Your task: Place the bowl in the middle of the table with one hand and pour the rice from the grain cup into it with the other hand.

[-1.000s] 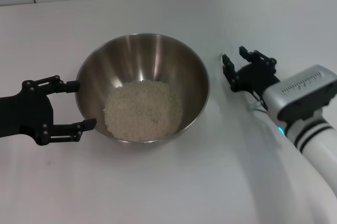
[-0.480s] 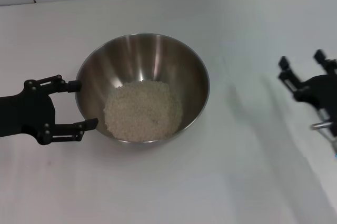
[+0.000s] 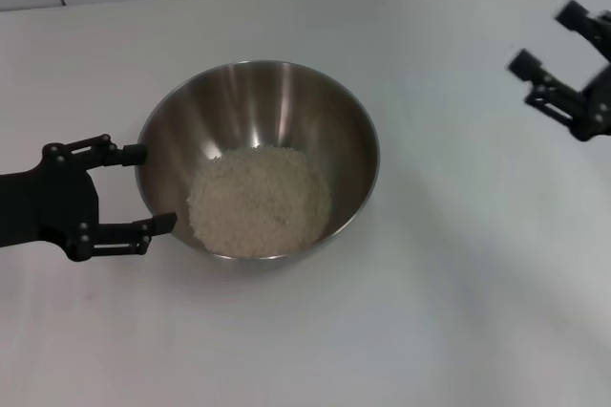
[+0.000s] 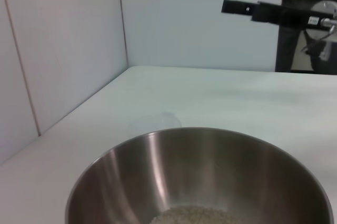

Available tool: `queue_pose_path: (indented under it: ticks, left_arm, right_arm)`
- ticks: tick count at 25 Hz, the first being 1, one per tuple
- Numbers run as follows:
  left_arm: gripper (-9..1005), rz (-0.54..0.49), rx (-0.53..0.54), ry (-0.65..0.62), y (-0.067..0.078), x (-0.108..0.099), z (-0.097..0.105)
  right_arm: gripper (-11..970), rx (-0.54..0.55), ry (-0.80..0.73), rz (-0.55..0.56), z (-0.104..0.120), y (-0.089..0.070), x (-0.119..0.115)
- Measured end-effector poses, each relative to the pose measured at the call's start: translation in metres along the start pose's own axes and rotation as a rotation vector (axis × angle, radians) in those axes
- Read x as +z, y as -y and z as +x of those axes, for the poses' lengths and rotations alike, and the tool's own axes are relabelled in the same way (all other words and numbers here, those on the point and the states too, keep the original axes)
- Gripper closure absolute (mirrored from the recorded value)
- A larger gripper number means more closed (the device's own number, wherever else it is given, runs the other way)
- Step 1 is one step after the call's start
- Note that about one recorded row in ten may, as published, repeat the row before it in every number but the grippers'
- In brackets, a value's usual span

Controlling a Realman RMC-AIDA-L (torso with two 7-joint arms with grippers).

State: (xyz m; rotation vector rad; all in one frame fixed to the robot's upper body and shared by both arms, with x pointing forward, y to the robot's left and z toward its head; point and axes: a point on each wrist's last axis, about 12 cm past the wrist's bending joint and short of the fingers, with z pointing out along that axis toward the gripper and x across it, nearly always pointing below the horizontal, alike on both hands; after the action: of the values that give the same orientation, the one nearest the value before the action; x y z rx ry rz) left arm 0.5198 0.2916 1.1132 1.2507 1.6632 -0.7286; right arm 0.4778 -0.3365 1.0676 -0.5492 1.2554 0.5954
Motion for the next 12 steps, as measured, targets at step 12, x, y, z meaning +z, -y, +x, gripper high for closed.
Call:
queue_pose_path:
  ticks: [12]
  left_arm:
    - [130,-0.015,0.011,-0.005,-0.003,-0.003,-0.003]
  right_arm:
    - [127,-0.029,-0.351,-0.38,-0.038,0.025,0.06]
